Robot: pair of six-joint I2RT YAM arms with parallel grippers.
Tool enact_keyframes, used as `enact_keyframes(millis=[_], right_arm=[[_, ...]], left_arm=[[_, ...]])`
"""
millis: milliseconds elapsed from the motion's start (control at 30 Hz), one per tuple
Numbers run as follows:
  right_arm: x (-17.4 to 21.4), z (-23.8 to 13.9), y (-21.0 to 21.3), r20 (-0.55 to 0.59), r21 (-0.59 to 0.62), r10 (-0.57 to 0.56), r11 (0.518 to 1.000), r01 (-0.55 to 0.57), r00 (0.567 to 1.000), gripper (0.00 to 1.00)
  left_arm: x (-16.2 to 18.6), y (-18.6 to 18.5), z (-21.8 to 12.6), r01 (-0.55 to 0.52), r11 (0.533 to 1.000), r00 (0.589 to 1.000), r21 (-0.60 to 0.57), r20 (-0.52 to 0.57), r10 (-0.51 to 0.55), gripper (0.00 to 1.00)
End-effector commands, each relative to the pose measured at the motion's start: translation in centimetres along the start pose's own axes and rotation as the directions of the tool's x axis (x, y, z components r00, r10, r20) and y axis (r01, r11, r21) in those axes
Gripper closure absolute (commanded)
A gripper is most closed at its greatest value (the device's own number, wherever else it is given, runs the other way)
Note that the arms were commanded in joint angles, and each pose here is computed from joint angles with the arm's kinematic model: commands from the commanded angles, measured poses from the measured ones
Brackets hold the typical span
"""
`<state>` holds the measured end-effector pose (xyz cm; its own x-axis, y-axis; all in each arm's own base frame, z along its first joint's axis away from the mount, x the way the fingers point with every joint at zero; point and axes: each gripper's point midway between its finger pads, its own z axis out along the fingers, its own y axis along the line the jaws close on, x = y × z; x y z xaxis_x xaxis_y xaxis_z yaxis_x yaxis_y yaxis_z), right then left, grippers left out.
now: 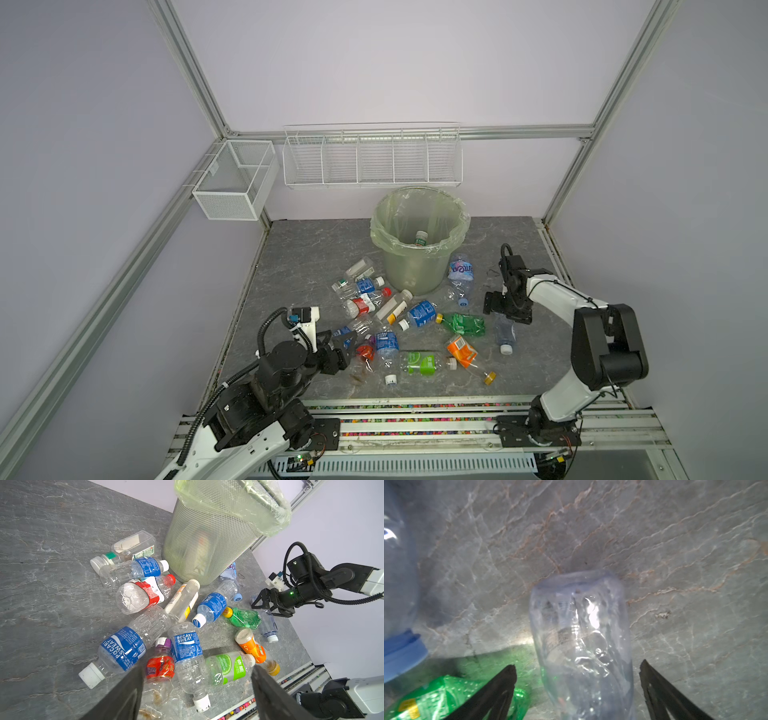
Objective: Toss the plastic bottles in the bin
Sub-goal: 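Lower the right gripper onto the clear bottle farthest from the pile and close, then lift the clear bottle with the right gripper and carry it over the bin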
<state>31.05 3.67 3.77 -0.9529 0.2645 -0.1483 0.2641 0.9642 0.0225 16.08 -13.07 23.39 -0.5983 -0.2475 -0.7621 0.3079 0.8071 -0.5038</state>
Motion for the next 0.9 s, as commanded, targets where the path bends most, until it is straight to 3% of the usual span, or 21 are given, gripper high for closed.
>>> enact_keyframes(millis=[0, 467, 700, 867], right_arm=[[0.7, 0.3, -0.3, -0.016, -0.001, 0.006, 1.0, -0.006, 1.0, 0.12], [1.0, -2.3, -0.4, 0.044, -0.007, 0.001, 1.0, 0.0, 0.999, 0.51], [0.7, -6.3, -0.3, 0.127, -0.025, -0.014, 1.0, 0.017, 0.992, 0.57], [0.6, -11.5, 0.5, 0.255, -0.079, -0.036, 0.995, 0.058, 0.966, 0.59]], left_arm=[[0.8, 0.3, 0.1, 0.008, 1.0, 1.0, -0.007, -0.025, -0.008, 0.19], [0.6, 0.1, 0.1, 0.008, 1.0, 1.0, -0.003, -0.023, -0.008, 0.21], [0.4, -0.1, 0.3, 0.004, 1.0, 1.0, 0.001, -0.025, -0.004, 0.22], [0.4, -0.3, 0.6, 0.0, 1.0, 1.0, 0.001, -0.027, 0.0, 0.23]])
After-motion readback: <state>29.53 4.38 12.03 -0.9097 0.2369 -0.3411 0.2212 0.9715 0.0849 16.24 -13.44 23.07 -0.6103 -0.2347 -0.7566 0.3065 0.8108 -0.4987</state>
